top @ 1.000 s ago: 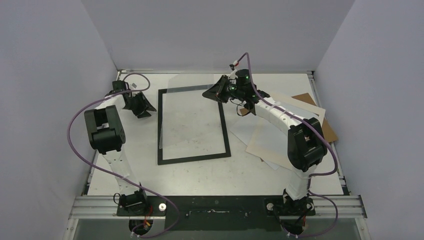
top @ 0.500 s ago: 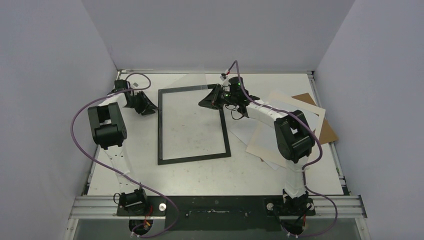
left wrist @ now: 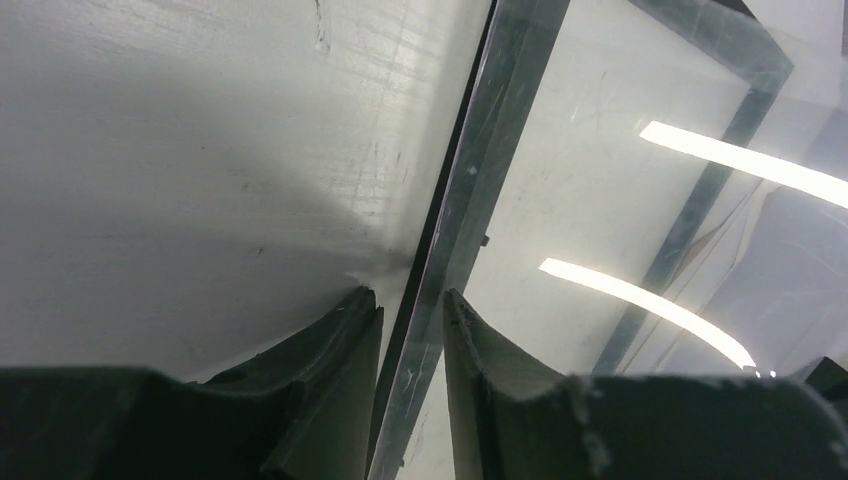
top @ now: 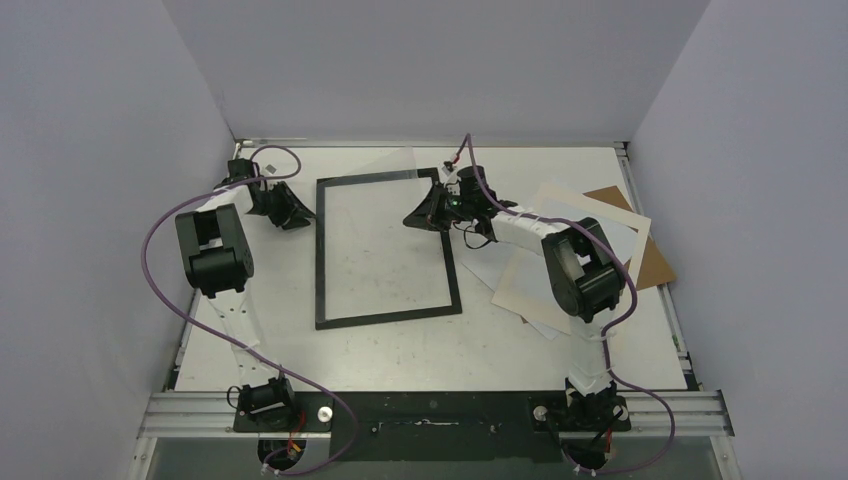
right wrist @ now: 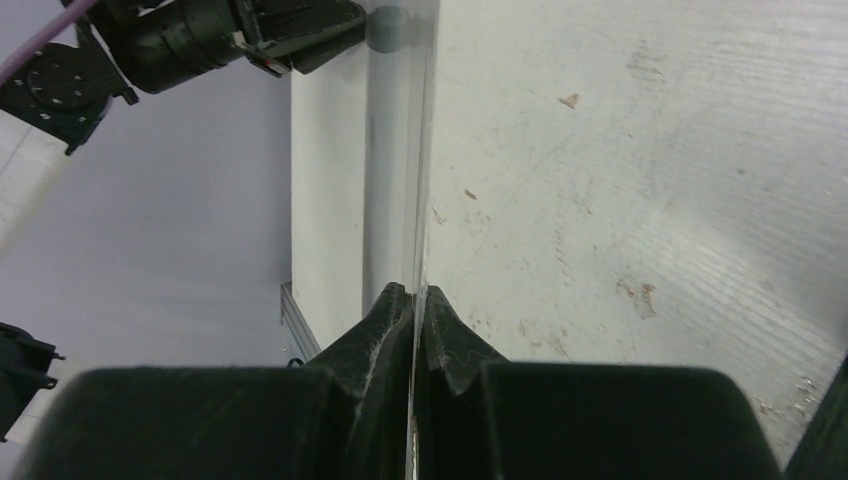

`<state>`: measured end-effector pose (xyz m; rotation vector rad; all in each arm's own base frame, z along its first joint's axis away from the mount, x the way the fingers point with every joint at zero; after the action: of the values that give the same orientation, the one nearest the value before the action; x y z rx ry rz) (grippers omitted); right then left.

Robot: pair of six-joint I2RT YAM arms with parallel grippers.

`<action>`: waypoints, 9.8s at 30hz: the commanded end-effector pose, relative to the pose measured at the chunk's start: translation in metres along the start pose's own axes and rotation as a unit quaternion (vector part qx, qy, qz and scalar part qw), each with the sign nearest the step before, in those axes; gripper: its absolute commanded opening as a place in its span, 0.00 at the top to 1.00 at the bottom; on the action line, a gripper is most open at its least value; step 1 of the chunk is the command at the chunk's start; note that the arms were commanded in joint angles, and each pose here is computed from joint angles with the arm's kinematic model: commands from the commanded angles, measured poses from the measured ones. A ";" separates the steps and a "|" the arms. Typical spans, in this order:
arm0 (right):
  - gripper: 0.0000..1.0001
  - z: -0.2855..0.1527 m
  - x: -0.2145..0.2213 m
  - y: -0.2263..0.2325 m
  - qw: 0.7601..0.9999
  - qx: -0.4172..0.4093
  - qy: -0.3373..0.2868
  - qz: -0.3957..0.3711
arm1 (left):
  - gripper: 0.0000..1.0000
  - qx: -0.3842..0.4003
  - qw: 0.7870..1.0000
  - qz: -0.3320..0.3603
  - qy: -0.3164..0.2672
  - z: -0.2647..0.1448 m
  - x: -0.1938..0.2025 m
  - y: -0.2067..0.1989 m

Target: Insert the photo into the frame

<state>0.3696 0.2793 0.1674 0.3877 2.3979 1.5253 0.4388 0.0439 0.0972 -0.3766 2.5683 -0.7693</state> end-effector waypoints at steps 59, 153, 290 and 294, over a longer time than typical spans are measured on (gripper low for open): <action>1.00 -0.017 -0.005 0.005 0.994 -0.103 0.009 0.021 | 0.87 -0.036 0.998 0.002 0.057 0.032 0.015 0.029; 0.22 -0.052 -0.018 -0.021 0.954 0.284 -0.043 -0.084 | 0.43 -0.060 0.997 0.007 0.052 0.008 -0.005 0.014; 0.42 -0.156 0.038 -0.083 0.853 0.518 -0.060 -0.027 | 0.40 0.175 0.966 0.181 0.055 0.009 0.180 -0.279; 0.35 -0.154 0.054 -0.085 0.821 0.560 -0.045 -0.104 | 0.41 0.174 0.966 0.178 0.065 0.013 0.179 -0.278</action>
<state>0.2624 0.1280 0.1425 0.5543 2.9102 -0.0214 0.3198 -0.2473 0.1798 0.2328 2.5107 -1.0324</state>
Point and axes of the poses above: each gripper's point midway between its finger pads, its own z axis out along the fingers, its own y axis along the line the jaws close on, x = y × z, the point moved 10 cm from there along -z, back along the fingers, and after that the axes turned 15 degrees about z, right-handed, at the moved point
